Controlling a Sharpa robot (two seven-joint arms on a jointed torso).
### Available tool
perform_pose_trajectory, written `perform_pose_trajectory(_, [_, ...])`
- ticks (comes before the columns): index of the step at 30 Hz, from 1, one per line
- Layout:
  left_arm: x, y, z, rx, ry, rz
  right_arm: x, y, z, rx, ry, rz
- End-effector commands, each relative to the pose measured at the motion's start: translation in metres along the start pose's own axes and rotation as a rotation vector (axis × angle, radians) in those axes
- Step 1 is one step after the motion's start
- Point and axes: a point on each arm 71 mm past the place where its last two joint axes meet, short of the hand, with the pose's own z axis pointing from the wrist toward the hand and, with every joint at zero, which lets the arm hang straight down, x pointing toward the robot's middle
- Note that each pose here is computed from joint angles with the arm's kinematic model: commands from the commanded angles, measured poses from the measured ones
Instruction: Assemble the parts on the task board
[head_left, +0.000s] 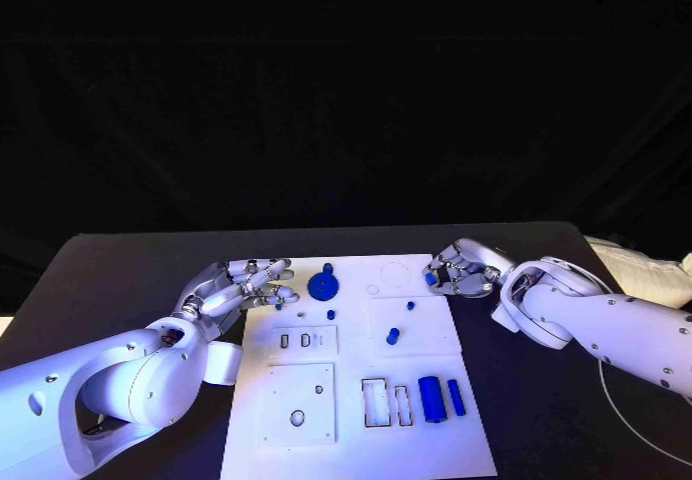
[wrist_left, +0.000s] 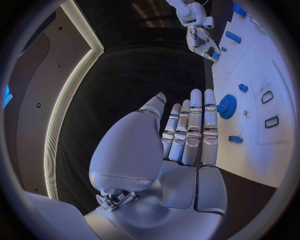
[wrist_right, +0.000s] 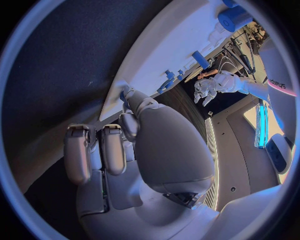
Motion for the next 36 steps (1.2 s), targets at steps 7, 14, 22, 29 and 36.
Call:
perform_pose_trajectory(7, [0.0025,-0.0005,0.0,0.003,0.02,-0.01,0.004,0.0,0.0,0.007,0.026,-0.035])
perform_pose_trajectory(14, [0.0023,-0.0005,0.0,0.003,0.019,-0.01,0.004,0.008,0.0,0.012,-0.016,0.041])
perform_pose_trajectory(22, [-0.0031,0.0005,0.0015,-0.002,-0.001,-0.017,0.007,0.022,-0.002,0.088,-0.017,0.327])
perform_pose_trajectory(29, [-0.0096,0.0029,0.003,-0.01,-0.025,-0.032,0.019,0.049,0.002,0.086,0.008,0.398])
perform_pose_trajectory(36, [-0.0146,0.0048,0.0043,-0.013,-0.039,-0.036,0.043,0.087,0.009,0.038,0.052,0.325])
